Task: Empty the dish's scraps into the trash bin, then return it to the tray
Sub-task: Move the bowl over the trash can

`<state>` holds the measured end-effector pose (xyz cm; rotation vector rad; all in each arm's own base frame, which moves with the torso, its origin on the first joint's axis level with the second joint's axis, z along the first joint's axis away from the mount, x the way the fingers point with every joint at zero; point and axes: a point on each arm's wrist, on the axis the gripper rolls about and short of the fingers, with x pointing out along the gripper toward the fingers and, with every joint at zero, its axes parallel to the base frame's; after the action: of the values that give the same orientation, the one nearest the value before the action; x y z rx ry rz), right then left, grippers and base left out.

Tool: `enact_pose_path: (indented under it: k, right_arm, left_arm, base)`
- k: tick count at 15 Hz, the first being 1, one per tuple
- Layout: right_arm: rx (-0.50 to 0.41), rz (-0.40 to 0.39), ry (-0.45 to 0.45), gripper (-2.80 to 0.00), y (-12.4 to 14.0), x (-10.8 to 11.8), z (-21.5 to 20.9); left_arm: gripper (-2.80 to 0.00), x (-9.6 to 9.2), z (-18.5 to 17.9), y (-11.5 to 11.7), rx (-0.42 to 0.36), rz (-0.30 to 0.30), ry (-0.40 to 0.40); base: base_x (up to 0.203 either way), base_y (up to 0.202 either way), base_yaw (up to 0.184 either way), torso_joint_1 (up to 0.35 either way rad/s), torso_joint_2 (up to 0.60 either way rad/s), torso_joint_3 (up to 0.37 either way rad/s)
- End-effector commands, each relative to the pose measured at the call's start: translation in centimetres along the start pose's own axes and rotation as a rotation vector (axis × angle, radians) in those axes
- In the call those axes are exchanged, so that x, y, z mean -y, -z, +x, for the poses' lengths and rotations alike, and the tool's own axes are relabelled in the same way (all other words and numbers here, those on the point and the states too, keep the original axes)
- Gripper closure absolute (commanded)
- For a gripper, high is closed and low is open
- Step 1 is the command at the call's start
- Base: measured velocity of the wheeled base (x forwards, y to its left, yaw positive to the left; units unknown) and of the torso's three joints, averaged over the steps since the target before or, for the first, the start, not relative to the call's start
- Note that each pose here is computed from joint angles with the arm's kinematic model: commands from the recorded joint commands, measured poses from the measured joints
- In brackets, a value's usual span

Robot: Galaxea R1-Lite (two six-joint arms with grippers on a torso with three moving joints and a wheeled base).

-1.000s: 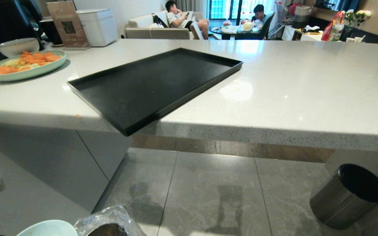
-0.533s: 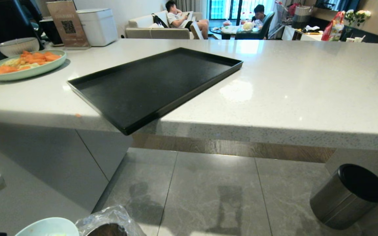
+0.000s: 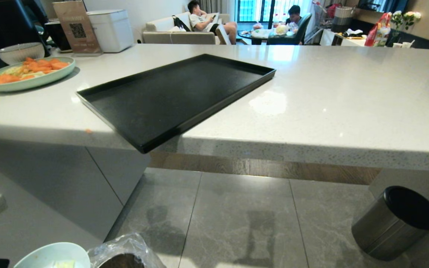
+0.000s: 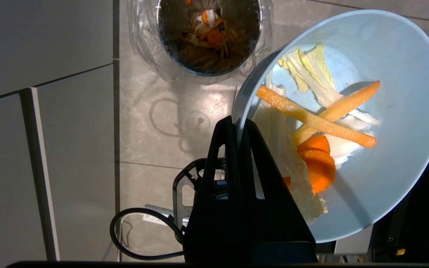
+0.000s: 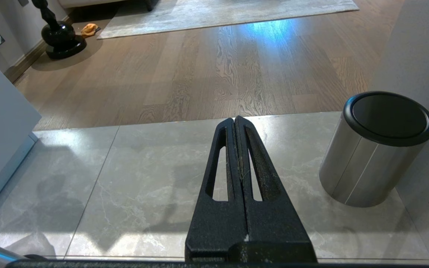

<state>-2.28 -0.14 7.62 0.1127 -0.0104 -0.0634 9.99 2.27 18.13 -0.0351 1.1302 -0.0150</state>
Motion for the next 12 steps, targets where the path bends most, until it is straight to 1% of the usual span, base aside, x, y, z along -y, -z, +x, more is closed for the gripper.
enact_pose_path:
  k: [1,12]
  right_arm:
    - [-0.001,0.001,0.001,0.0,-0.01,0.0,0.01]
    - [0.001,0.001,0.001,0.0,0.0,0.0,0.0]
  left_arm:
    - [0.0,-0.05,0.11,-0.03,-0.007,-0.002,0.001]
    - [0.0,0.01,0.19,0.7,-0.009,-0.013,0.005]
  base:
    - [0.0,0.0,0.0,0.0,0.0,0.0]
    - [0.0,0.0,0.0,0.0,0.0,0.0]
